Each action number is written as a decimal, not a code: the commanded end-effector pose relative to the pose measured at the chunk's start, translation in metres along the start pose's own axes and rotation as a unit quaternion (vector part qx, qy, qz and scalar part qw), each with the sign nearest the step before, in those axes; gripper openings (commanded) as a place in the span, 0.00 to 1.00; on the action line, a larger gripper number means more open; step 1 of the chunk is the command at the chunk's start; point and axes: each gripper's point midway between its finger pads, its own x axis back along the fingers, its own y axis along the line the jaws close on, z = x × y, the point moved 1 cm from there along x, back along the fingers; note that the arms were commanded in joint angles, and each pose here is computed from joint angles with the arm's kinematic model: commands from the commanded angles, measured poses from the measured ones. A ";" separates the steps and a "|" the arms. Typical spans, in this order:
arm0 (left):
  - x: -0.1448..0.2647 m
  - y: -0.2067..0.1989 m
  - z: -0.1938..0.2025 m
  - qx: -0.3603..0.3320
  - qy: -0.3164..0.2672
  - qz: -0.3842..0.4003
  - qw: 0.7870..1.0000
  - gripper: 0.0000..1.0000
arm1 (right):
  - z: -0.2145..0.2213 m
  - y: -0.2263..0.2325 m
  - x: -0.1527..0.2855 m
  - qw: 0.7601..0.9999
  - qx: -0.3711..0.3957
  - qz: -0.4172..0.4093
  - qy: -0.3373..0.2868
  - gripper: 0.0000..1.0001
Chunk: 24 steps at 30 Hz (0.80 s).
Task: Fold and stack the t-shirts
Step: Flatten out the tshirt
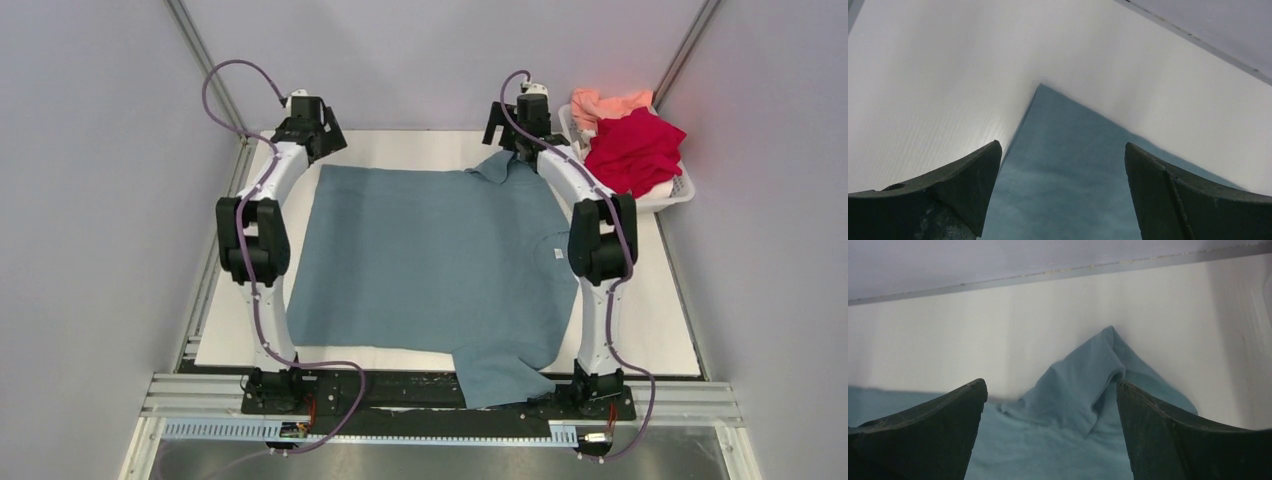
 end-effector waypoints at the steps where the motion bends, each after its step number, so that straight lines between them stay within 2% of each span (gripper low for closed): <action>1: 0.069 -0.012 -0.016 0.053 -0.003 0.072 0.996 1.00 | -0.019 0.024 0.065 0.998 -0.027 -0.065 -0.007 1.00; 2: 0.083 -0.015 -0.020 0.067 -0.010 0.088 0.994 1.00 | -0.002 0.024 0.067 0.997 -0.034 -0.072 0.015 1.00; 3: 0.082 -0.012 0.012 0.067 0.027 0.099 0.992 1.00 | 0.012 0.023 0.069 0.996 -0.040 -0.077 0.032 1.00; 4: 0.095 -0.018 0.008 0.076 0.016 0.122 0.989 1.00 | 0.023 0.022 0.068 0.995 -0.043 -0.078 0.046 1.00; 5: 0.096 -0.020 0.034 0.075 0.043 0.146 0.986 1.00 | 0.031 0.020 0.065 0.994 -0.047 -0.078 0.055 1.00; 6: 0.108 -0.025 0.040 0.080 0.049 0.164 0.982 1.00 | 0.037 0.021 0.061 0.994 -0.049 -0.079 0.063 1.00; 7: 0.107 -0.018 0.065 0.081 0.071 0.158 0.982 1.00 | 0.045 0.021 0.056 0.993 -0.052 -0.081 0.072 1.00; 8: 0.115 -0.020 0.071 0.084 0.073 0.163 0.980 1.00 | 0.050 0.021 0.052 0.992 -0.055 -0.084 0.080 1.00; 12: 0.122 -0.009 0.138 0.083 0.128 0.151 0.977 1.00 | 0.069 0.013 0.034 0.991 -0.064 -0.063 0.097 1.00; 15: 0.125 -0.016 0.156 0.082 0.142 0.171 0.972 1.00 | 0.081 0.007 0.025 0.991 -0.063 -0.048 0.108 1.00; 19: 0.114 -0.004 0.181 0.082 0.163 0.143 0.973 1.00 | 0.095 0.009 0.005 0.989 -0.069 -0.052 0.121 1.00; 24: 0.108 0.008 0.200 0.075 0.175 0.122 0.974 1.00 | 0.081 0.026 -0.031 0.989 -0.078 -0.082 0.096 1.00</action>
